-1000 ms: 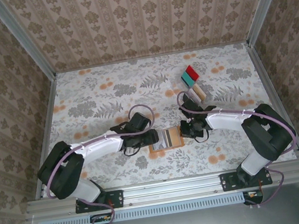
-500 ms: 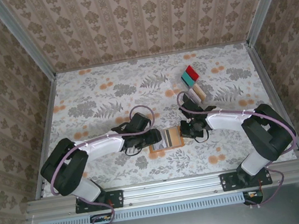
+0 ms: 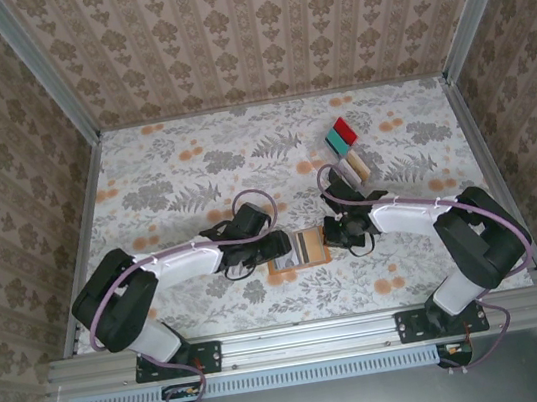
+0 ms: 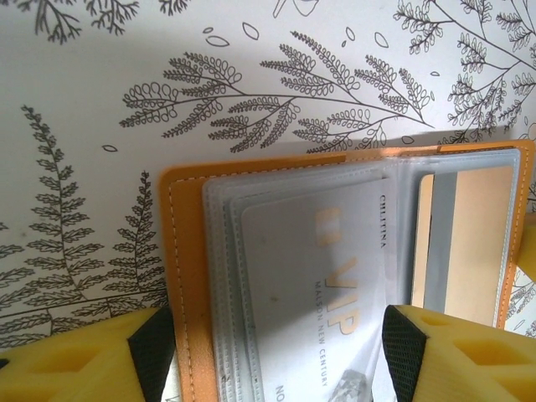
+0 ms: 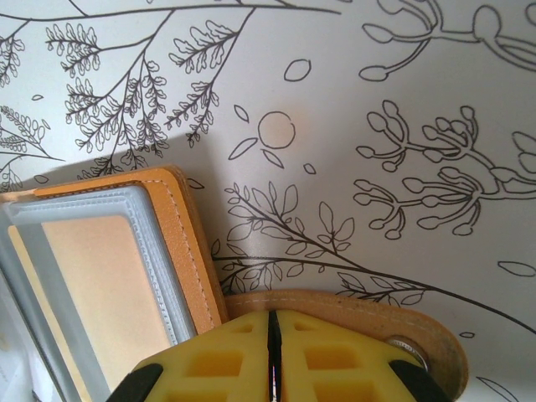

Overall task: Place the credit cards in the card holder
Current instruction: Close the card holder at the bottom-center of the table.

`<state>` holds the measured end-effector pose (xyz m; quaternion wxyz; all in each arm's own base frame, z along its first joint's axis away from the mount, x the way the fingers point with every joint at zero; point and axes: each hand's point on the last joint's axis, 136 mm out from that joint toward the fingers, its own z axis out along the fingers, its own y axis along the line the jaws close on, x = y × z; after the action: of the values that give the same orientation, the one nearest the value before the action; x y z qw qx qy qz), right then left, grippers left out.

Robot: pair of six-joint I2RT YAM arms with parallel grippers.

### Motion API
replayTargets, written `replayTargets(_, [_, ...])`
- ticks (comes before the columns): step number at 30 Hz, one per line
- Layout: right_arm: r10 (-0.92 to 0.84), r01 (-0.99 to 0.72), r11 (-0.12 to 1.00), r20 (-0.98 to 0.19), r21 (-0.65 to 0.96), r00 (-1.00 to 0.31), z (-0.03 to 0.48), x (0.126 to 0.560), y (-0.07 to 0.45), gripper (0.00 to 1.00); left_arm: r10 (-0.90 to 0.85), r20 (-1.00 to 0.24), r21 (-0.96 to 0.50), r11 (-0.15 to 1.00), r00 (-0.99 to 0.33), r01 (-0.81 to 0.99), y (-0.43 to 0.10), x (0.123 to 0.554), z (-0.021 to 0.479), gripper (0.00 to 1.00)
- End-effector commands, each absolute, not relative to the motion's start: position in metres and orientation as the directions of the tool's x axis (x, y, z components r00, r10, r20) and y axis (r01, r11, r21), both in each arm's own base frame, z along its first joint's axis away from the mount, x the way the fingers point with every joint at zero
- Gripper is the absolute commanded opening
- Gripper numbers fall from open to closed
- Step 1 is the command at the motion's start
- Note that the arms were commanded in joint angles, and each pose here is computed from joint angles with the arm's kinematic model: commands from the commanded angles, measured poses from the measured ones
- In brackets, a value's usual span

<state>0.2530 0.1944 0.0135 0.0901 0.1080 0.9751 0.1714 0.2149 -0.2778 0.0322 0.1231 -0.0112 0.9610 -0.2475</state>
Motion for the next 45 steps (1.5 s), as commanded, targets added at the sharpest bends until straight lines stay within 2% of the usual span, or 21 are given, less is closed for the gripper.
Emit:
replayTargets(1, [0.221, 0.202, 0.936, -0.038, 0.287, -0.974, -0.012, 0.223, 0.189, 0.11, -0.101, -0.229, -0.456, 0.890, -0.968, 0.015, -0.269, 0.213, 0.026, 0.70])
replayTargets(15, [0.222, 0.203, 0.937, -0.037, 0.284, -0.974, -0.013, 0.222, 0.189, 0.11, -0.134, -0.295, -0.616, 0.784, -0.946, 0.081, -0.293, 0.221, 0.075, 0.50])
replayTargets(22, [0.221, 0.201, 0.936, -0.039, 0.289, -0.974, -0.013, 0.223, 0.190, 0.11, -0.158, -0.312, -0.684, 0.722, -0.937, 0.105, -0.302, 0.221, 0.093, 0.52])
replayTargets(32, [0.227, 0.204, 0.928, -0.038, 0.312, -0.973, -0.011, 0.223, 0.195, 0.11, -0.061, -0.322, -0.747, 0.629, -0.945, 0.214, -0.350, 0.218, 0.117, 0.53])
replayTargets(37, [0.239, 0.213, 0.920, -0.038, 0.329, -0.970, -0.009, 0.223, 0.196, 0.12, -0.018, -0.292, -0.750, 0.624, -0.956, 0.218, -0.371, 0.214, 0.105, 0.54])
replayTargets(45, [0.265, 0.220, 0.915, -0.093, 0.339, -0.960, 0.009, 0.228, 0.191, 0.16, -0.046, -0.223, -0.759, 0.635, -0.974, 0.144, -0.381, 0.217, 0.076, 0.57])
